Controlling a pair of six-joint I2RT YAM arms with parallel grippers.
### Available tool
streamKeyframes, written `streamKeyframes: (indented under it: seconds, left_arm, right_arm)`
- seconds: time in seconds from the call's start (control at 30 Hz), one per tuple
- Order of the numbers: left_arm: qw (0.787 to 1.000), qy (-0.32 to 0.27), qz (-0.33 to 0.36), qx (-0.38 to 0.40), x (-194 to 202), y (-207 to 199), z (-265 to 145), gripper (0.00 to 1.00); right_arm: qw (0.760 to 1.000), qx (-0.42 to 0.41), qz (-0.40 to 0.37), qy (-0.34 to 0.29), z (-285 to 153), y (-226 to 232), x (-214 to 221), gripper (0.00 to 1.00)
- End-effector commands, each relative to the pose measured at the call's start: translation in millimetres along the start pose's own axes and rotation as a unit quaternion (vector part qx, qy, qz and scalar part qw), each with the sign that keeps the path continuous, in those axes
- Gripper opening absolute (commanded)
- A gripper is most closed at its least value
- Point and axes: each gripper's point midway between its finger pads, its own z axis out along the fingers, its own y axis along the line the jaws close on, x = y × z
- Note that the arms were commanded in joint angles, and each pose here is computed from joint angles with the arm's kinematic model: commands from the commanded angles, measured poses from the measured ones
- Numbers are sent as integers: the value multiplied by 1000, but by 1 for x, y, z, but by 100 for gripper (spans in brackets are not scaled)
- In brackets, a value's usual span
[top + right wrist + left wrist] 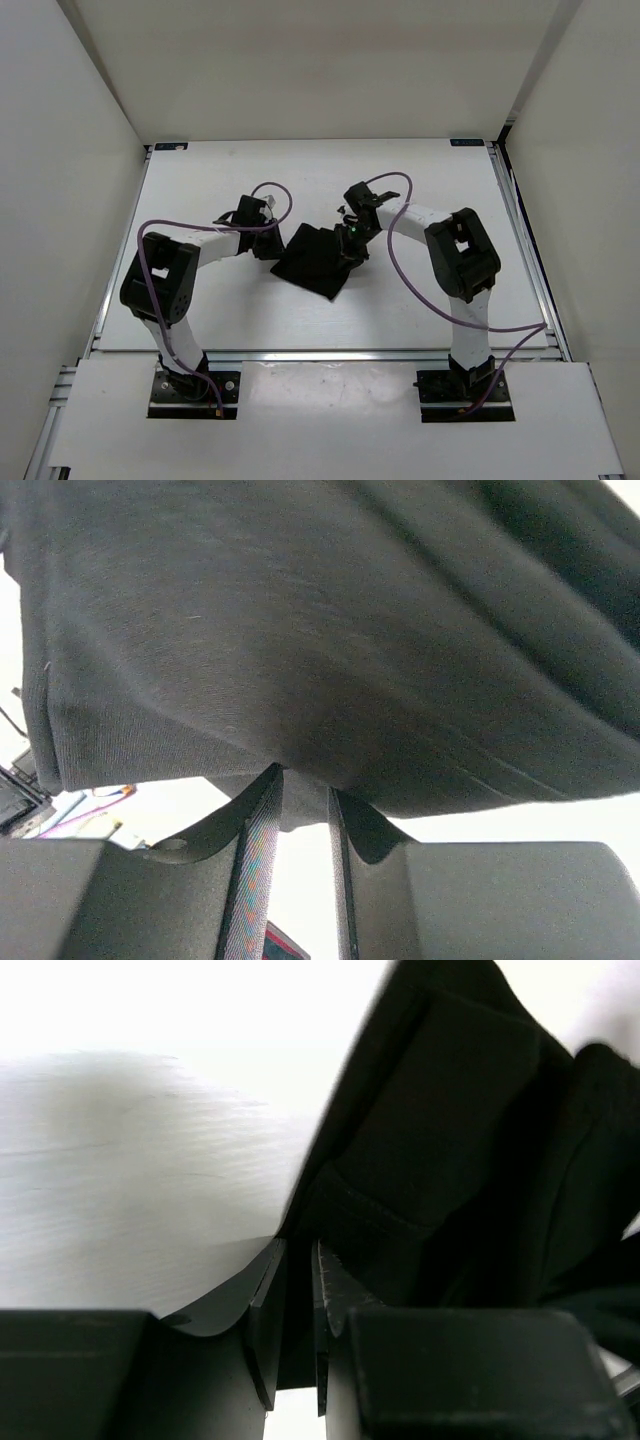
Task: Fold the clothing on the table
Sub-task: Fold the skirt
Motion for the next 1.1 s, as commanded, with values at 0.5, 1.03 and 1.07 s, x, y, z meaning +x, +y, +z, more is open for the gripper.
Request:
streamKeyframes:
  seconds: [0.5,1.03,1.07]
  left_arm:
    - [992,89,4,88,83,-61,-12,26]
    - [994,42,-54,79,38,-44,-10,26]
    - [995,39,-56,79,36,-44,-11,27]
  right_arm:
    - [985,104,-124,-67,-97,-41,-43,53]
    - [966,126,-223,-30,-57,27,-6,55]
    - [967,128,-220,-28,-54,28,-6,56]
